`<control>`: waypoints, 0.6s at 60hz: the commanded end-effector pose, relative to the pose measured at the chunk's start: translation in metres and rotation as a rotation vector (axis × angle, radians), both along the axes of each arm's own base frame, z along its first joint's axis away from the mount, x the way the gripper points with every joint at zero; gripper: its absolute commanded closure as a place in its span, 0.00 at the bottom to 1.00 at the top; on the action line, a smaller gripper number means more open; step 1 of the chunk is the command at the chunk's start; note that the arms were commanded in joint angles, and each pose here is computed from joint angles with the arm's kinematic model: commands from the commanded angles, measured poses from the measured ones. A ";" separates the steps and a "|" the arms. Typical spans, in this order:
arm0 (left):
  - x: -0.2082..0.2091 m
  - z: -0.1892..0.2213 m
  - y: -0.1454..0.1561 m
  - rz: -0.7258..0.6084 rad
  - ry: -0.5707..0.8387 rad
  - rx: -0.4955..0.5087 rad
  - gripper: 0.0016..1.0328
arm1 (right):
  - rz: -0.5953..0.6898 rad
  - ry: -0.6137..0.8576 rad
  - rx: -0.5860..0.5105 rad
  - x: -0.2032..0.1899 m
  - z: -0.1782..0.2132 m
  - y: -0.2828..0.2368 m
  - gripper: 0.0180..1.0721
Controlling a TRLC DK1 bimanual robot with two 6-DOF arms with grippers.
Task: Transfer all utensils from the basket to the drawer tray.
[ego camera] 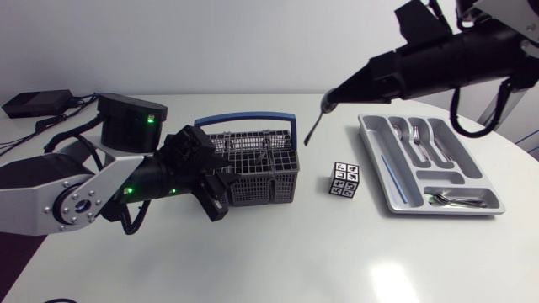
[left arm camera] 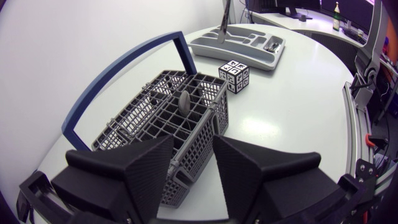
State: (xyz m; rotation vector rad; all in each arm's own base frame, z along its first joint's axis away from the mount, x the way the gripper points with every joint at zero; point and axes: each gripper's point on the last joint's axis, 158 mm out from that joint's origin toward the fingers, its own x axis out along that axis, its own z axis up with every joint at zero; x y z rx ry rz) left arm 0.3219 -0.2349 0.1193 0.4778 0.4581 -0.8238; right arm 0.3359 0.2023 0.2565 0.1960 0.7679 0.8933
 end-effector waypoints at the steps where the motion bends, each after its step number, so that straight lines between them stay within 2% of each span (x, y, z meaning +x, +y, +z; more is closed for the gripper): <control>1: -0.007 -0.003 0.000 -0.024 0.001 0.014 0.56 | -0.034 0.024 -0.032 -0.003 -0.011 -0.026 0.95; 11: -0.009 -0.003 -0.001 -0.026 0.007 0.013 0.56 | -0.154 0.085 -0.150 -0.004 -0.044 -0.089 0.95; 27: -0.012 -0.002 -0.001 -0.005 0.042 -0.003 0.56 | -0.350 0.132 -0.477 -0.013 -0.118 -0.201 0.95; 36: -0.022 -0.002 -0.004 -0.013 0.060 -0.012 0.56 | -0.449 0.102 -0.627 -0.002 -0.138 -0.265 0.95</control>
